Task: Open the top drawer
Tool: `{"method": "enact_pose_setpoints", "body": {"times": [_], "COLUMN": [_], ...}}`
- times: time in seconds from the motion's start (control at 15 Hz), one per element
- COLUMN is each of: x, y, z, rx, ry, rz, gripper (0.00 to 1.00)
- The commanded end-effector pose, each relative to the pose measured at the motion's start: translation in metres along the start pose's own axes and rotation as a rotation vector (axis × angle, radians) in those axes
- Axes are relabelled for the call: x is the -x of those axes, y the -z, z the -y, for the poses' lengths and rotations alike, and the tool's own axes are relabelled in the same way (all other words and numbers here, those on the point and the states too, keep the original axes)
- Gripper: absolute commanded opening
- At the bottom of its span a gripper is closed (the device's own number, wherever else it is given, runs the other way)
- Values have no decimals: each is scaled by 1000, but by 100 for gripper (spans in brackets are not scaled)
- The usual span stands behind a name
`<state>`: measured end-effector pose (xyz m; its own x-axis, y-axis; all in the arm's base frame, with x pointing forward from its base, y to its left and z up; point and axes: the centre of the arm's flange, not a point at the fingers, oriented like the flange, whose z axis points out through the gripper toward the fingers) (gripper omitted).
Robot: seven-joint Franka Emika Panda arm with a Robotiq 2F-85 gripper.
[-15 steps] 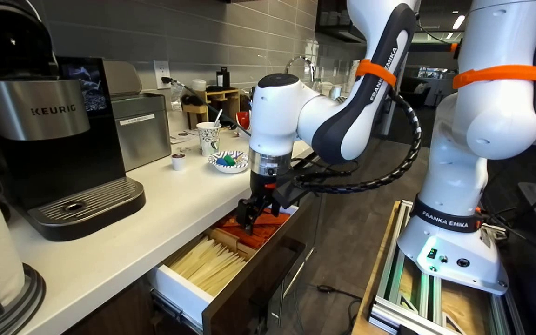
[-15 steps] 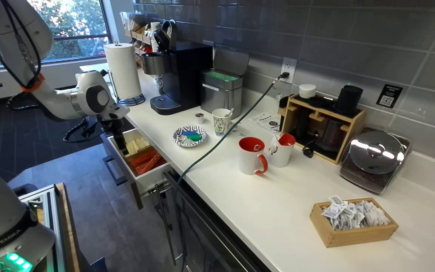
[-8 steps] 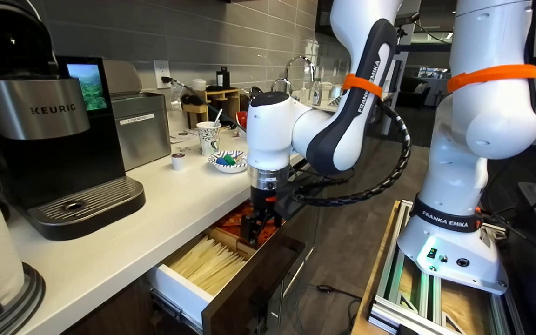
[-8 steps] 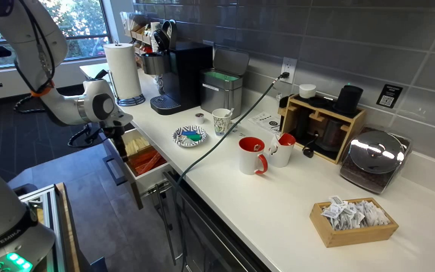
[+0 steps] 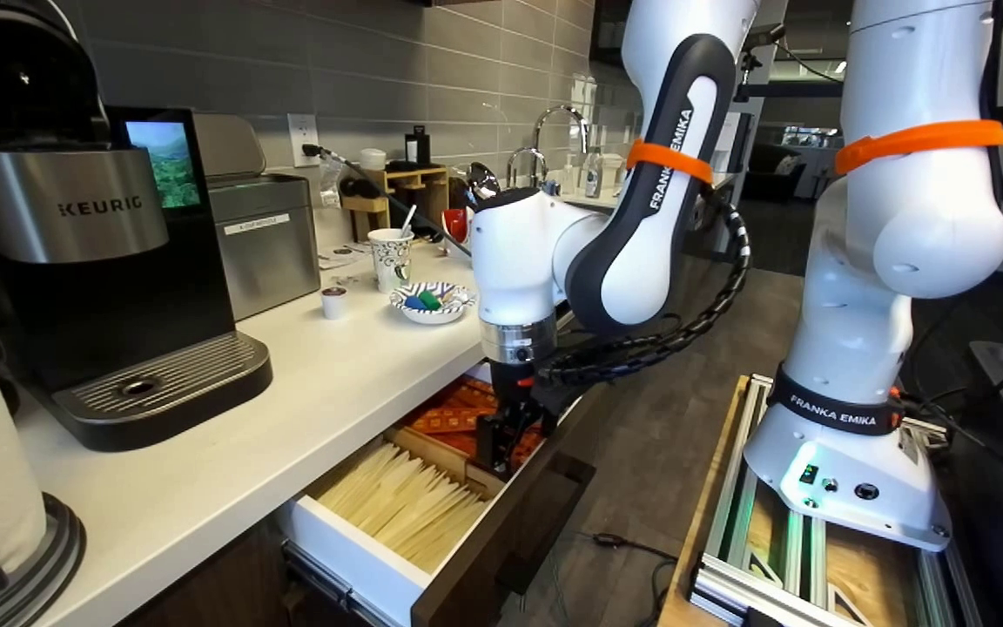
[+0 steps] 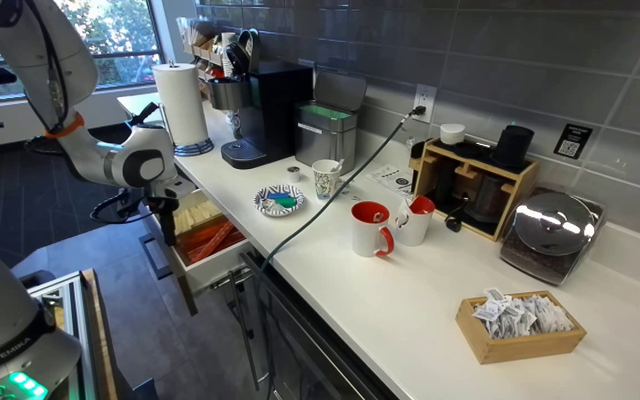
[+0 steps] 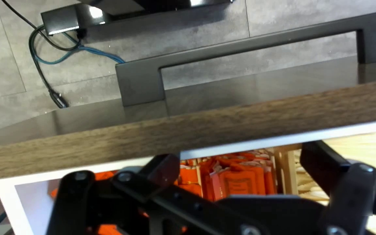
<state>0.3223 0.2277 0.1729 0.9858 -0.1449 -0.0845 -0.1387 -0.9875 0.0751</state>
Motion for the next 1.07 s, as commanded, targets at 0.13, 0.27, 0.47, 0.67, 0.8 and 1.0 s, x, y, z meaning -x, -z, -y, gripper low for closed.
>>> {"method": "enact_pose_setpoints", "body": {"times": [0.13, 0.27, 0.47, 0.67, 0.8, 1.0], "x": [60, 73, 82, 84, 91, 90], "y": [-20, -27, -24, -14, 6, 44], "z": [-36, -41, -40, -37, -42, -41], "rx": [52, 63, 45, 14, -9, -63], "ry": [-33, -47, -71, -71, -88, -119], "rz": [208, 268, 262, 233, 183, 36], "gripper": [100, 100, 100, 100, 100, 100]}}
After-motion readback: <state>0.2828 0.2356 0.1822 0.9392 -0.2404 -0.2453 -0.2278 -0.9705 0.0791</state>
